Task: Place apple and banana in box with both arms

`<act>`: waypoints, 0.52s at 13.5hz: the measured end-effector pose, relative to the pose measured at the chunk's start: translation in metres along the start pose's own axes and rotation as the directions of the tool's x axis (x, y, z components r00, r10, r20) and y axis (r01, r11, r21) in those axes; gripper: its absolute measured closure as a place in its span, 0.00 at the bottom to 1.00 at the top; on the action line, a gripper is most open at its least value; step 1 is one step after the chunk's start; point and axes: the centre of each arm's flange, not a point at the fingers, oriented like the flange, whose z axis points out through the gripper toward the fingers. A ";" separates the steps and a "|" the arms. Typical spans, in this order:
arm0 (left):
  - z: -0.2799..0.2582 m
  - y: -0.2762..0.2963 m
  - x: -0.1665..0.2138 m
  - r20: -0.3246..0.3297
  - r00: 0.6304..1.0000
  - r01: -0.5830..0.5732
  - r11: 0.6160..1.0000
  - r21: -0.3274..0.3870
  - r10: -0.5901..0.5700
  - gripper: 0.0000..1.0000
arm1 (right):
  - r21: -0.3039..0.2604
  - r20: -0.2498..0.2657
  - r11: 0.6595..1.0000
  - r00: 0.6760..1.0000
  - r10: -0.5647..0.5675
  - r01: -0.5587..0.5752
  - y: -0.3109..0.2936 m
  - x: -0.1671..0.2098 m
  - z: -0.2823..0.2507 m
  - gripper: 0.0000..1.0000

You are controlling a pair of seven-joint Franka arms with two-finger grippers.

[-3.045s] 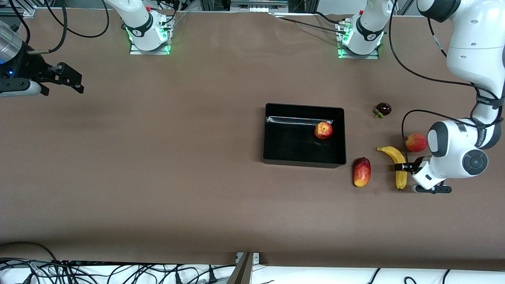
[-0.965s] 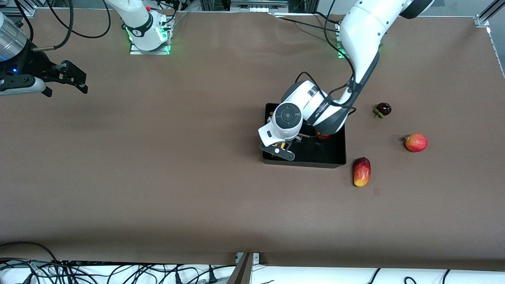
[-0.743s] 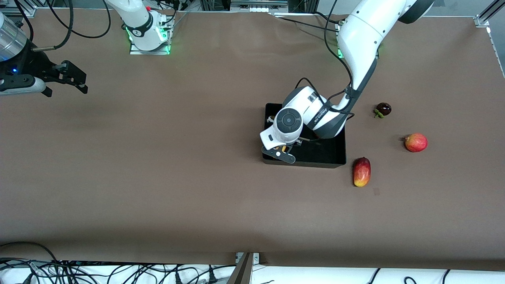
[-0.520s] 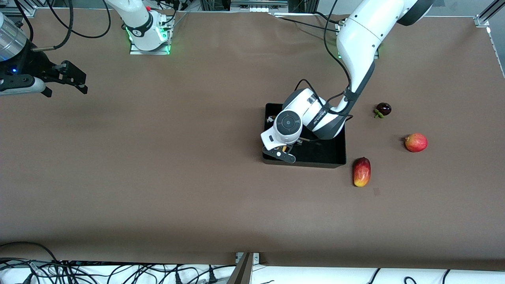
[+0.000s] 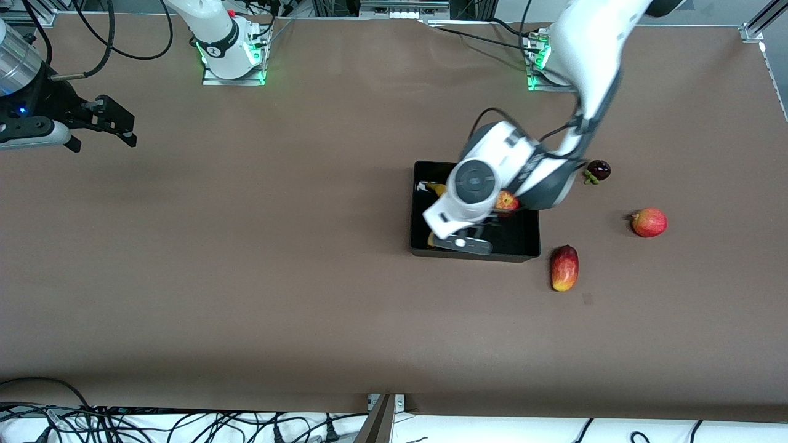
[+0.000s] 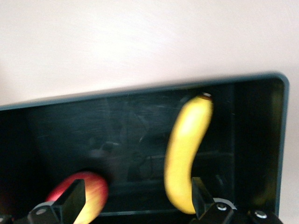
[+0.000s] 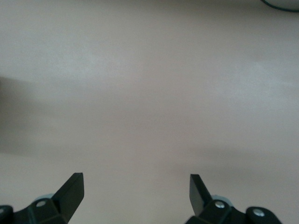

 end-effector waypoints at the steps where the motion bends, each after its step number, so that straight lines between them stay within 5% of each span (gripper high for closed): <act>1: -0.028 -0.026 0.002 -0.014 0.999 0.036 0.999 -0.001 -0.036 0.00 | 0.000 0.000 1.000 1.000 0.000 0.000 0.000 0.000 0.000 0.00; 7: -0.180 -0.157 -0.023 -0.041 0.992 0.118 0.993 -0.004 -0.118 0.00 | 0.000 0.005 1.000 1.000 -0.001 0.001 0.000 0.000 0.001 0.00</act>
